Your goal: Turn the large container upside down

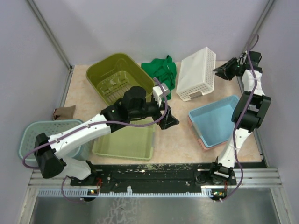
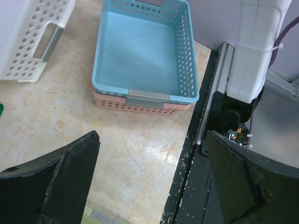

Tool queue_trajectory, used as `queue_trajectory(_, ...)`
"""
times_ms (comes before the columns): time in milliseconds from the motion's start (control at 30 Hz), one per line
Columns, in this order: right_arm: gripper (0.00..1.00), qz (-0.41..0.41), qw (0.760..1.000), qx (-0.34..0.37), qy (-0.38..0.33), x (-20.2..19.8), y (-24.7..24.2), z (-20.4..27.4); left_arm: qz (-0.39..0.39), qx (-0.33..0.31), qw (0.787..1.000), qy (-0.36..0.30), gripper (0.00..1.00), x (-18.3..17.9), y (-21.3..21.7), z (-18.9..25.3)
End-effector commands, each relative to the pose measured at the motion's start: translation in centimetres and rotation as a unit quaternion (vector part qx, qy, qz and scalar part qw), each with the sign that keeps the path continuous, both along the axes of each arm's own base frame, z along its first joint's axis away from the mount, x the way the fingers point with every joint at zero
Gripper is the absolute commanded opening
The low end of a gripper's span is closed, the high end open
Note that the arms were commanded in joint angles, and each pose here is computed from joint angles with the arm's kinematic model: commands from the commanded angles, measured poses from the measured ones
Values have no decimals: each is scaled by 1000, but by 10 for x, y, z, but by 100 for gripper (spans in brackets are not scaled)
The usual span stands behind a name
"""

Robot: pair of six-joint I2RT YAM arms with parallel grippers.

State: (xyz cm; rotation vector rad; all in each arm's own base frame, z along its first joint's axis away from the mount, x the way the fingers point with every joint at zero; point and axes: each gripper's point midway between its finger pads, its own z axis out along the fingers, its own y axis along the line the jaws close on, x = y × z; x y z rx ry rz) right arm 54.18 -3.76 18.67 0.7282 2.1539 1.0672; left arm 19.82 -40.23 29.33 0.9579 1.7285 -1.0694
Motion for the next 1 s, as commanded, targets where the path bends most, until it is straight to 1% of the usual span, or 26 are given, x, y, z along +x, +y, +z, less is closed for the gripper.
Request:
queue_trajectory(0,36,-72,990,-114,37,-13,-35,-3,-10,-27,1000,-8,100,-3,-6,20)
queue_trajectory(100,47,-119,979,-162,36,-18,-54,12,-8,-26,1000,-7,100,-3,-4,19)
queue_trajectory(233,58,-168,963,-212,19,-28,-71,41,-5,-26,1000,-9,100,-3,-3,19)
queue_trajectory(367,60,-189,942,-278,2,-35,-71,67,13,-28,999,-13,100,3,0,22)
queue_trajectory(433,60,-168,935,-312,-14,-35,-50,78,35,-28,999,-15,100,8,4,24)
queue_trajectory(533,60,-105,936,-335,-39,-28,7,79,64,-27,998,-12,100,15,11,26)
queue_trajectory(700,60,35,937,-340,-68,-22,130,56,125,-23,992,-3,100,24,30,27)
queue_trajectory(767,60,78,937,-335,-62,-22,167,39,143,-26,989,-1,100,25,39,28)
queue_trajectory(867,60,112,935,-334,-34,-22,197,8,153,-31,988,3,100,22,48,28)
queue_trajectory(967,60,132,937,-325,-3,-20,209,-21,155,-37,987,5,100,19,53,28)
